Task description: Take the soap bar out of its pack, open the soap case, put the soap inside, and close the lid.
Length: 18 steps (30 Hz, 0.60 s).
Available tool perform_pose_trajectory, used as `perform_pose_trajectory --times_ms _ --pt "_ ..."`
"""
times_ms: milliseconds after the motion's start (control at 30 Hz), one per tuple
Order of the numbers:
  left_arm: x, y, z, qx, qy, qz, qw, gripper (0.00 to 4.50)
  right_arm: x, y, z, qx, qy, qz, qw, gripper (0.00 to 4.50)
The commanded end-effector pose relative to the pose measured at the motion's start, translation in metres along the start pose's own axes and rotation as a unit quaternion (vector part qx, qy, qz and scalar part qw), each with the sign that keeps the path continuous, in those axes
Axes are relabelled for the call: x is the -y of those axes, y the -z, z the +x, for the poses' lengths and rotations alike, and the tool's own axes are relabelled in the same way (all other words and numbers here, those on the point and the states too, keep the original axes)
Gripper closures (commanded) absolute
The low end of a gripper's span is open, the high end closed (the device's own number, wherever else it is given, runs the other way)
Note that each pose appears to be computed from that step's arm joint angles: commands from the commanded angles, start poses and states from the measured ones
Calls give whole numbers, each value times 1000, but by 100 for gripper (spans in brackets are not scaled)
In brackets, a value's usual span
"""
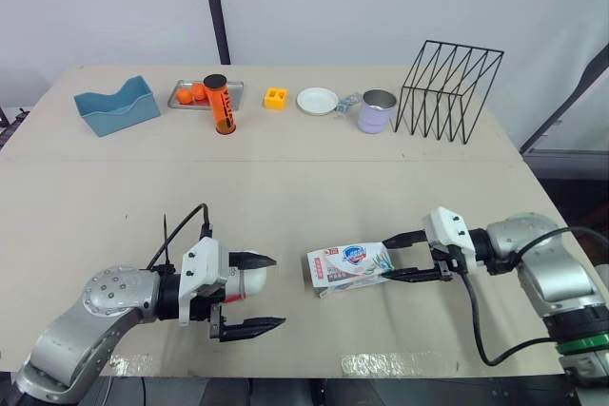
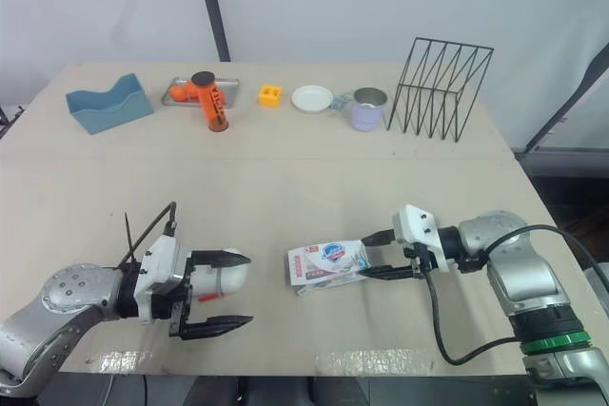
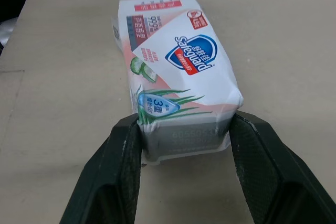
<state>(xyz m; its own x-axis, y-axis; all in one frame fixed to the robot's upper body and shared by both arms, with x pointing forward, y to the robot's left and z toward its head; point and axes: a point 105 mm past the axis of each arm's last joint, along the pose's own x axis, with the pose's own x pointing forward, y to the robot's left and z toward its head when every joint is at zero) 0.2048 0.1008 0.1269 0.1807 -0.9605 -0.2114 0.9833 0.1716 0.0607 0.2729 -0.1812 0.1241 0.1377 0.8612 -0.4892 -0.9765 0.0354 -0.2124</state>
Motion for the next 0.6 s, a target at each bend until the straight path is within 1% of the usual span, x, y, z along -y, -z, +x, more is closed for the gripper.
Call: perform_pose_trajectory --times_ms 33,600 --pt "-4 -5 -3 1 -1 20 1000 0 5 -20 -11 6 5 -27 1000 196" --pt "-12 1 -6 -5 -3 25 1000 0 5 -47 -20 -3 -13 -53 999 196"
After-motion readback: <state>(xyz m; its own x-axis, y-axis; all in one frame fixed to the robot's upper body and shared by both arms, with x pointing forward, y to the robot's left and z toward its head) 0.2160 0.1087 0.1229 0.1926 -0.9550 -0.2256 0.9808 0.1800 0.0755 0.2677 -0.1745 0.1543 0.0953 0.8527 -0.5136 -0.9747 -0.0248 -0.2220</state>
